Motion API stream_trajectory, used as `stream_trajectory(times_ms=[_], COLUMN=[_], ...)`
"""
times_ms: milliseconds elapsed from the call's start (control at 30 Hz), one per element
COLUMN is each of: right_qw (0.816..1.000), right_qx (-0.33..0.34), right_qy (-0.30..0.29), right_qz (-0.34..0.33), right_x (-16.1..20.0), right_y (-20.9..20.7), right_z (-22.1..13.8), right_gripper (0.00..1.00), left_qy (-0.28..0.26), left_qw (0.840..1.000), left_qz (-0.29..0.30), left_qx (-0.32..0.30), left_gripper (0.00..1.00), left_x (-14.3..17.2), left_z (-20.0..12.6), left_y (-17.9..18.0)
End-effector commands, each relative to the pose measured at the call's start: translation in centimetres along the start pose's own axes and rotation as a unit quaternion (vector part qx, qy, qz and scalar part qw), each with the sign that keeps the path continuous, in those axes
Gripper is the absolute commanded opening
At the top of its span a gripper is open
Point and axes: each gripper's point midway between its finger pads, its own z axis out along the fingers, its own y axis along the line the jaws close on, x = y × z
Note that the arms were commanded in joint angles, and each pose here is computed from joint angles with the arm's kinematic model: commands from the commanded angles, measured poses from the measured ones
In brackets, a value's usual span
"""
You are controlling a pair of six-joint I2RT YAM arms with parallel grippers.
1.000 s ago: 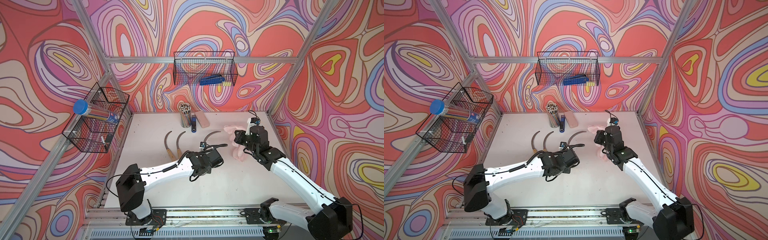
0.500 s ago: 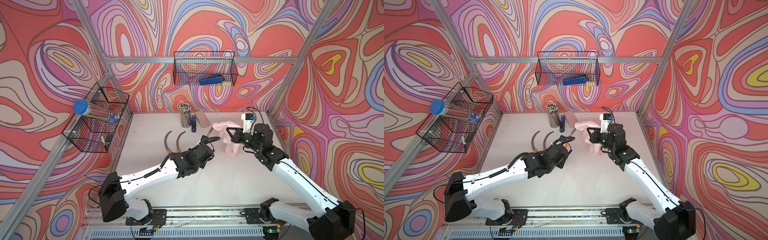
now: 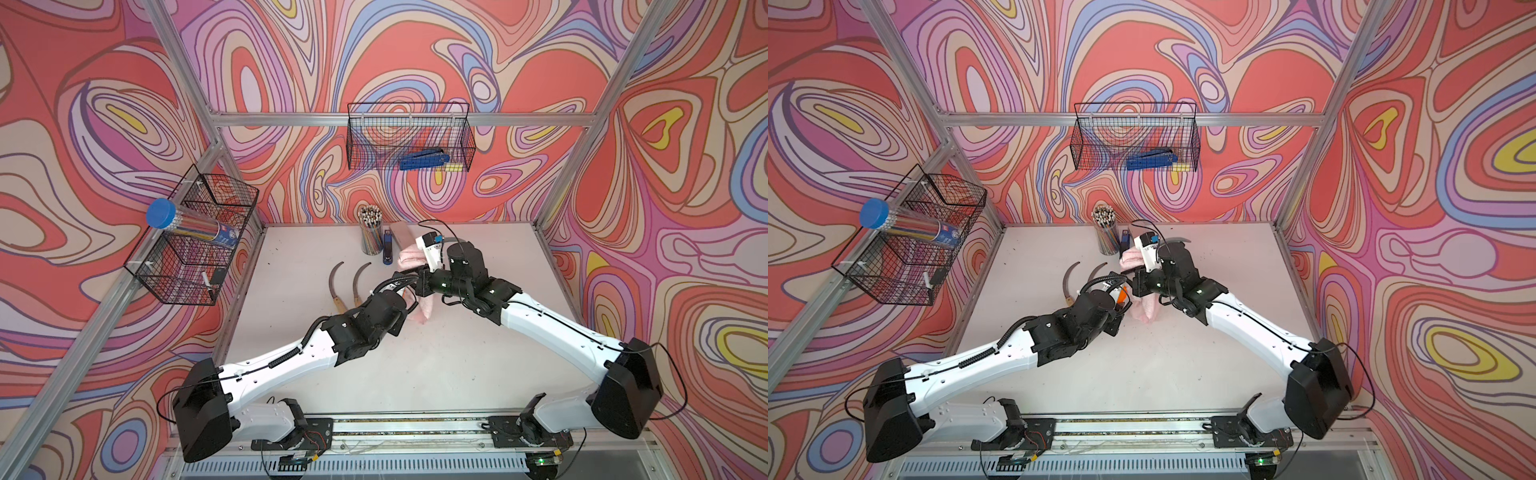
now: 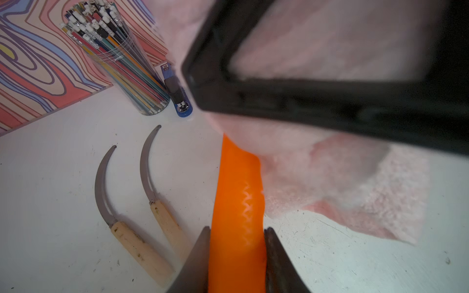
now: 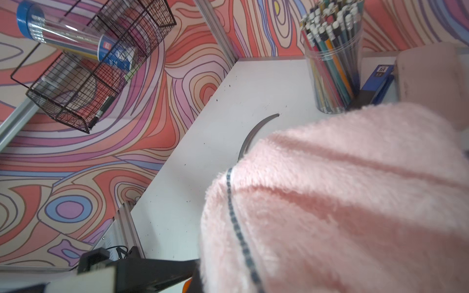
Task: Wipe small sickles with rags
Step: Wipe the small sickle.
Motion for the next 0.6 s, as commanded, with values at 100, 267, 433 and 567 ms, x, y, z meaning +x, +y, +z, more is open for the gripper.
stream_trajectory(times_ms=[100, 267, 433, 567], right_qw=[0.996, 0.987, 0.986, 0.986], right_qx=[-0.073, -0.109, -0.088, -0.003], right_qy=[0.041, 0.103, 0.129, 0.162], right_qz=[-0.001, 0.055, 0.059, 0.043], right_x=[1.3, 3.0, 4.8, 7.0], right_y=[2.4, 3.1, 4.6, 3.6], right_z=[1.6, 3.1, 2.8, 4.0], right_gripper=[0.0, 0.0, 0.0, 0.0], left_qy=[-0.049, -0.056, -0.061, -0.054], left_qw=[0.999, 0.998, 0.996, 0.995], left_qz=[-0.013, -0.033, -0.06, -0.064], left_qx=[0.014, -0.012, -0.03, -0.047], left_gripper=[0.0, 0.0, 0.0, 0.0], left_x=[-2.3, -2.4, -2.2, -1.8], left_z=[-0.8, -0.8, -1.0, -0.6], left_y=[-0.1, 1.6, 3.5, 4.2])
